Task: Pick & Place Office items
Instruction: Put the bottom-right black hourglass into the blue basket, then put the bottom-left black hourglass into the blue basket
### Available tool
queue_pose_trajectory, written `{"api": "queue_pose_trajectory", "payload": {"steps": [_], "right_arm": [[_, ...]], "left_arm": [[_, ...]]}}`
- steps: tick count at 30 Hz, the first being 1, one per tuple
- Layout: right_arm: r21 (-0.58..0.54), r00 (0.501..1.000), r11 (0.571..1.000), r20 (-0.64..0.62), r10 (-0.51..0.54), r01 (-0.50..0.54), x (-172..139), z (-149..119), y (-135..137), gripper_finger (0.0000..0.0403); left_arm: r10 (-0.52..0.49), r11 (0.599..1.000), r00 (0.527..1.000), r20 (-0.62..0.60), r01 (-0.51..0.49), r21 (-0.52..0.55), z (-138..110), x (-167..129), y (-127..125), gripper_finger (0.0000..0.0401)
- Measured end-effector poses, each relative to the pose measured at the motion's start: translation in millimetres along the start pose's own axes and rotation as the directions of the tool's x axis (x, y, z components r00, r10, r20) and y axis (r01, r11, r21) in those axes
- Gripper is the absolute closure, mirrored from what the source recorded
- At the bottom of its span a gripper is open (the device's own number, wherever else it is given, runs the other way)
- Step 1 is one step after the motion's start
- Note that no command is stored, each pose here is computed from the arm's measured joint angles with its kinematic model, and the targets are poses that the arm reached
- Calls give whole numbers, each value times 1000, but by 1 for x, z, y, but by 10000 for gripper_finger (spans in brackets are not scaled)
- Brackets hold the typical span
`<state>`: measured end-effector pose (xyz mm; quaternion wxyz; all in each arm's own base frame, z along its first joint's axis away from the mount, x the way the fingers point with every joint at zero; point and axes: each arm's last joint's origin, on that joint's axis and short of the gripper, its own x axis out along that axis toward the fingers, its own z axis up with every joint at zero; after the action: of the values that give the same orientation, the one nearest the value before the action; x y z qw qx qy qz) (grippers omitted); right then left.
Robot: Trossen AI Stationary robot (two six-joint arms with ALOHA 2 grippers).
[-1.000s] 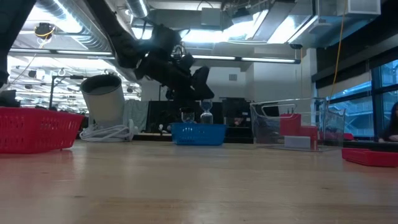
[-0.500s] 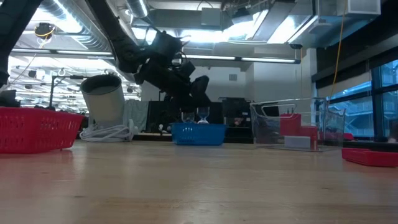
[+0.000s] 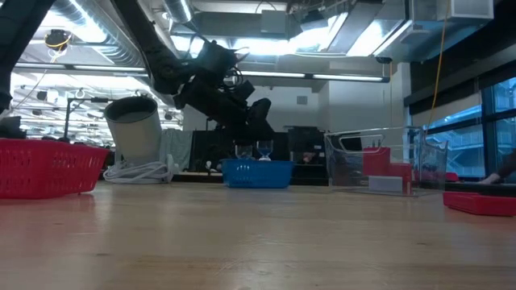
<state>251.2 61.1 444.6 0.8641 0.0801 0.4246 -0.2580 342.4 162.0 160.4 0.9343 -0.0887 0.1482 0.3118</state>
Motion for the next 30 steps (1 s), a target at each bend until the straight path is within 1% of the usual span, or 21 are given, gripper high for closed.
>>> {"api": "queue_pose_trajectory", "payload": {"steps": [7, 12, 15, 16, 18, 21, 23, 25, 27, 30], "right_arm": [[2, 1000, 1000, 0, 0, 0, 0, 0, 0, 121], [8, 1000, 1000, -2, 2, -2, 0, 0, 0, 121], [8, 1000, 1000, -2, 2, -2, 0, 0, 0, 121], [8, 1000, 1000, -2, 2, -2, 0, 0, 0, 121], [8, 1000, 1000, -2, 2, -2, 0, 0, 0, 121], [-3, 1000, 1000, -2, 2, -2, 0, 0, 0, 121], [-16, 1000, 1000, -1, 2, -2, 0, 0, 0, 121], [-22, 1000, 1000, 0, 0, 0, 0, 0, 0, 121], [-29, 1000, 1000, 7, -9, 9, 0, 0, 0, 121], [-31, 1000, 999, 16, -18, 19, 0, 0, 0, 121]], "left_arm": [[-6, 1000, 1000, -6, 6, 3, 0, 0, 0, 142], [-5, 1000, 1000, 5, 5, 1, 1, 0, 0, 132], [-13, 1000, 999, 37, 13, 0, 11, -7, -2, 130], [-21, 1000, 998, 55, 20, 11, 18, -11, -3, 130], [-41, 997, 996, 78, 36, 67, 32, -23, -8, 130], [-137, 982, 989, 49, 129, 138, 49, -48, -20, 130], [-210, 966, 977, 27, 203, 157, 60, -69, -31, 130], [-290, 942, 957, -14, 288, 173, 66, -91, -43, 130], [-380, 902, 921, -81, 389, 187, 67, -114, -58, 130], [-503, 823, 838, -211, 539, 177, 62, -149, -79, 130]]}}
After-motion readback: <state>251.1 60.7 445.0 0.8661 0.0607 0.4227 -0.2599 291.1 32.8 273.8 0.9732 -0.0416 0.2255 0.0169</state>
